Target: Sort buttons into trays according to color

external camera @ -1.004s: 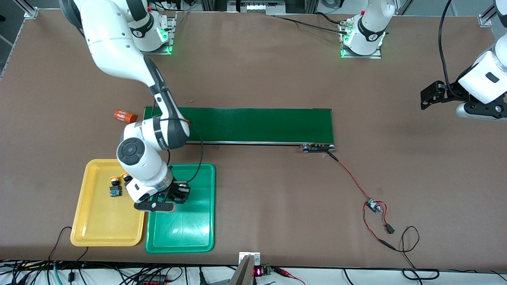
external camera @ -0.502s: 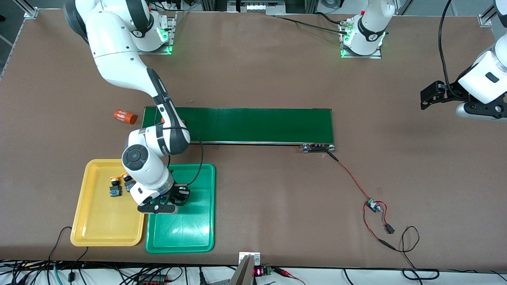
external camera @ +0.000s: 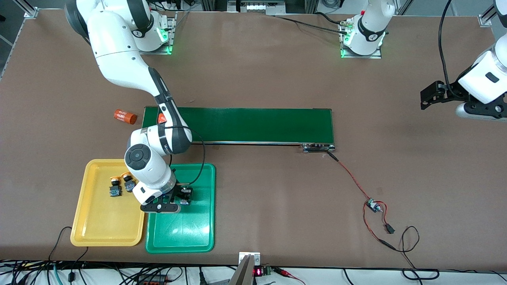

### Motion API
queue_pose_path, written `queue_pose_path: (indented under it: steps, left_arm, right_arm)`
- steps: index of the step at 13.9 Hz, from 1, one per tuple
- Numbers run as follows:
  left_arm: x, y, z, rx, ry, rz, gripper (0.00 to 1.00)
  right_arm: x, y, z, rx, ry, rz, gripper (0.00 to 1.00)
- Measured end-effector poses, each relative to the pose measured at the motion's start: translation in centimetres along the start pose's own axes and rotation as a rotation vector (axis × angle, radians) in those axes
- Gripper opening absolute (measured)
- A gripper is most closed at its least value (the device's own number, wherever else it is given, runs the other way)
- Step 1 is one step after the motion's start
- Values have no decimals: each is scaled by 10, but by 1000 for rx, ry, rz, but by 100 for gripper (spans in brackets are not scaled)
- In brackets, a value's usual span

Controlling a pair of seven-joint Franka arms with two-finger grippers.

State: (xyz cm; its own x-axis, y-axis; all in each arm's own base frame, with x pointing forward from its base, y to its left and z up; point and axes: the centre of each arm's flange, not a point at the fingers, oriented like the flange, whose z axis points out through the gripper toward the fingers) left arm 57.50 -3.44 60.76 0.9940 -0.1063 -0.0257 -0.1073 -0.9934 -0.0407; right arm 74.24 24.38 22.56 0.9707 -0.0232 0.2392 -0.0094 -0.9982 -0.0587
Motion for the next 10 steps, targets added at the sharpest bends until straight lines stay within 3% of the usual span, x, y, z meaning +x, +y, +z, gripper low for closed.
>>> queue_pose_path:
  steps: [2,10]
  left_arm:
    - [0,-2,0,0,0,-4,100]
    - [0,-3,0,0,0,-5,100]
  right_arm:
    - [4,-2,-16,-6,-35,-1,100]
    - [31,33,-211,-16,-119,50,100]
